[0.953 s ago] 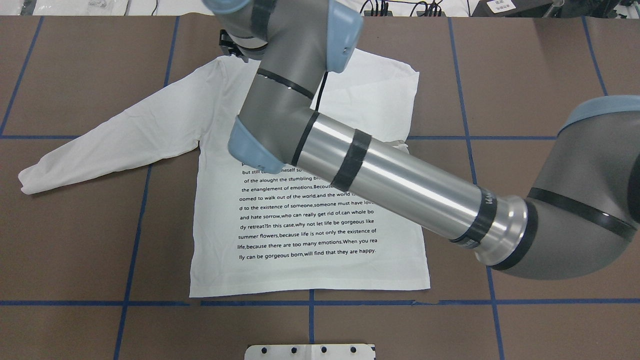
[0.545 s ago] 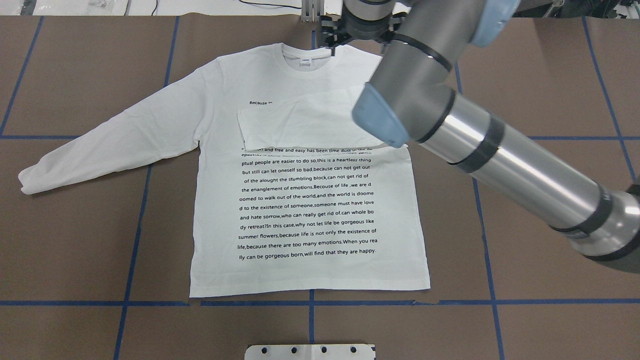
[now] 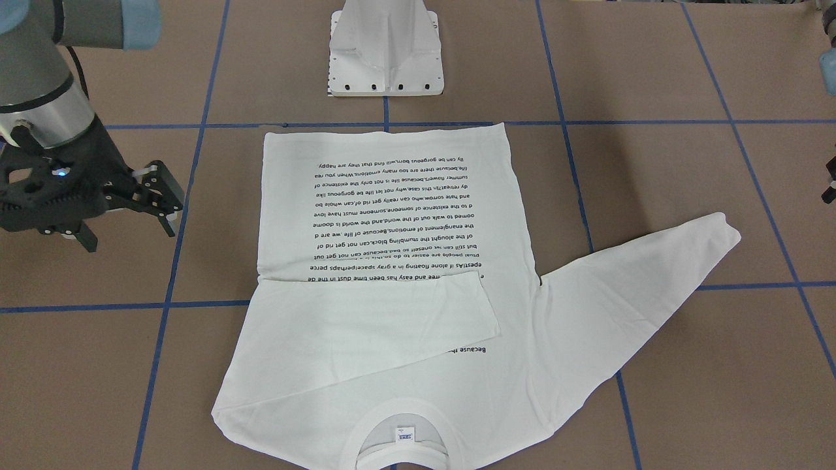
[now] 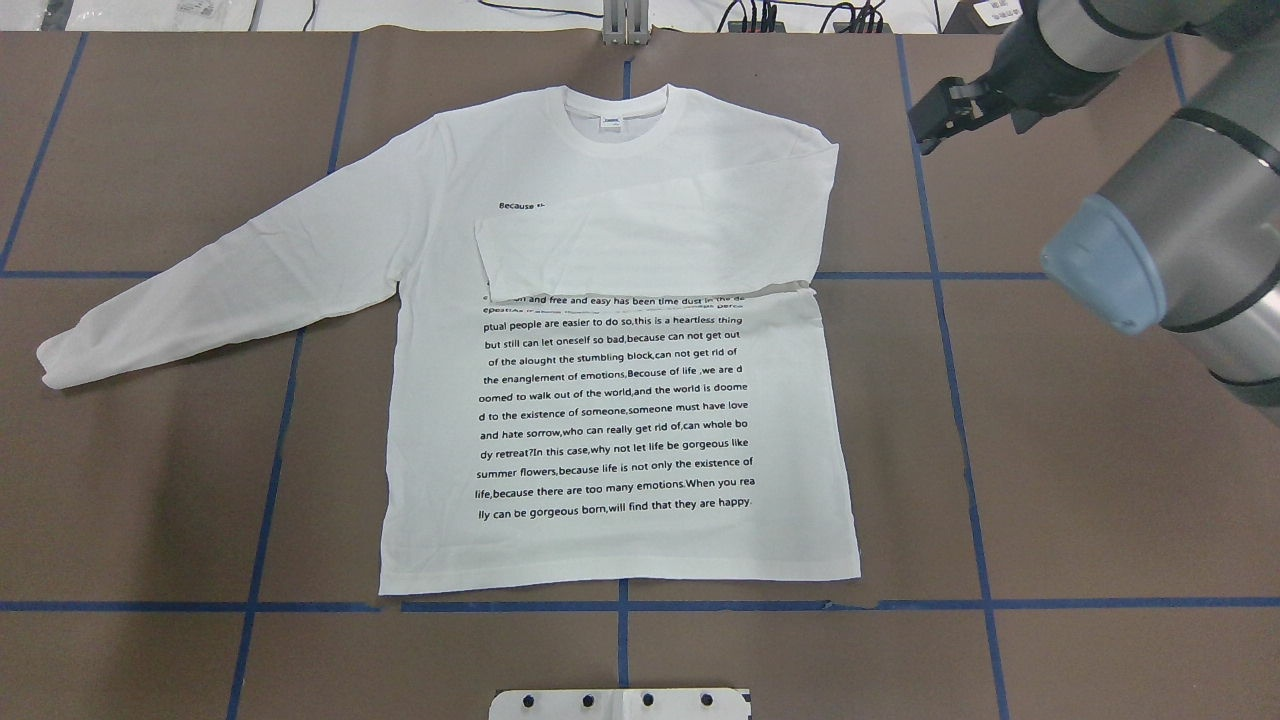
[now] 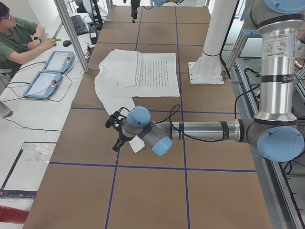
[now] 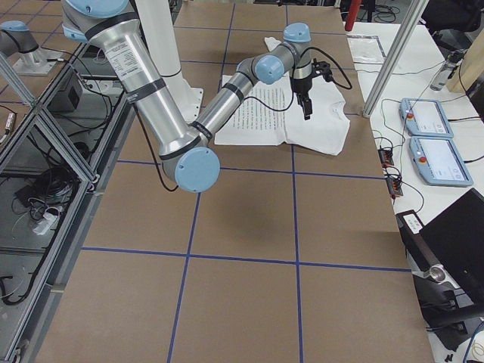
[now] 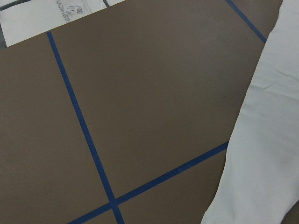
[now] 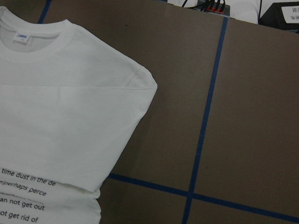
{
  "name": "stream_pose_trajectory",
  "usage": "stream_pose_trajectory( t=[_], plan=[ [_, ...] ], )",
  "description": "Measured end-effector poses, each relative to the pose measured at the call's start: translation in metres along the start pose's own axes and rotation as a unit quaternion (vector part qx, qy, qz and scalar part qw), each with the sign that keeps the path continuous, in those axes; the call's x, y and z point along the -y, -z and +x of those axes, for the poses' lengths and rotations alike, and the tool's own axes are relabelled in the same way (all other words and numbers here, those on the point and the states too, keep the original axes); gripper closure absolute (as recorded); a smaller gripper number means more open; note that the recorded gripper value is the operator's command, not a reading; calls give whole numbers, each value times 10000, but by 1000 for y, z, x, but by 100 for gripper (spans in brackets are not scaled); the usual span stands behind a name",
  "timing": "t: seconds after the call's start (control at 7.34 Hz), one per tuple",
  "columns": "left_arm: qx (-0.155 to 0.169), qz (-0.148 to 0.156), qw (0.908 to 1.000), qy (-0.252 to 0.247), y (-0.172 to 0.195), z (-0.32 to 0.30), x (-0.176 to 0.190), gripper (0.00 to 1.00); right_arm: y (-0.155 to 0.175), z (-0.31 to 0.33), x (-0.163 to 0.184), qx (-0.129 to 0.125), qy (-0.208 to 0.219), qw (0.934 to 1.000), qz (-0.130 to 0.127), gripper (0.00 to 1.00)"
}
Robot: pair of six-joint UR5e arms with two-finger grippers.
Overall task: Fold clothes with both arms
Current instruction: 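Release the sleeve and withdraw the right gripper from the shirt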
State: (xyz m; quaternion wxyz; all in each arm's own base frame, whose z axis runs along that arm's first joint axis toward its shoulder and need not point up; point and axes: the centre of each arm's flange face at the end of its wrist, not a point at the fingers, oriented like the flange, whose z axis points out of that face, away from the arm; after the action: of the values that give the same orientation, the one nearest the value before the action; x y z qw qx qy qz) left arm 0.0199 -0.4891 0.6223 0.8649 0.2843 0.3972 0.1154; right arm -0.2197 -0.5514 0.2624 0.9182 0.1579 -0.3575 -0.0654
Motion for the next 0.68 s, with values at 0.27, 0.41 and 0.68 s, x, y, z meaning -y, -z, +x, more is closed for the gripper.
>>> stream_pose_trajectory(
  t=[0.27,0.41,0.68],
  plan=[
    [74,-7,9998,197,-48,19,-20,4,6,56,-30,-3,194,9997,-133,0],
    [90,-66,9997,225,-62,24,-28,18,6,68,-37,-29,203,9996,-171,0],
    [-9,-154,9992,374,-82,30,-47,29,4,76,-41,-59,196,9996,-201,0]
  ],
)
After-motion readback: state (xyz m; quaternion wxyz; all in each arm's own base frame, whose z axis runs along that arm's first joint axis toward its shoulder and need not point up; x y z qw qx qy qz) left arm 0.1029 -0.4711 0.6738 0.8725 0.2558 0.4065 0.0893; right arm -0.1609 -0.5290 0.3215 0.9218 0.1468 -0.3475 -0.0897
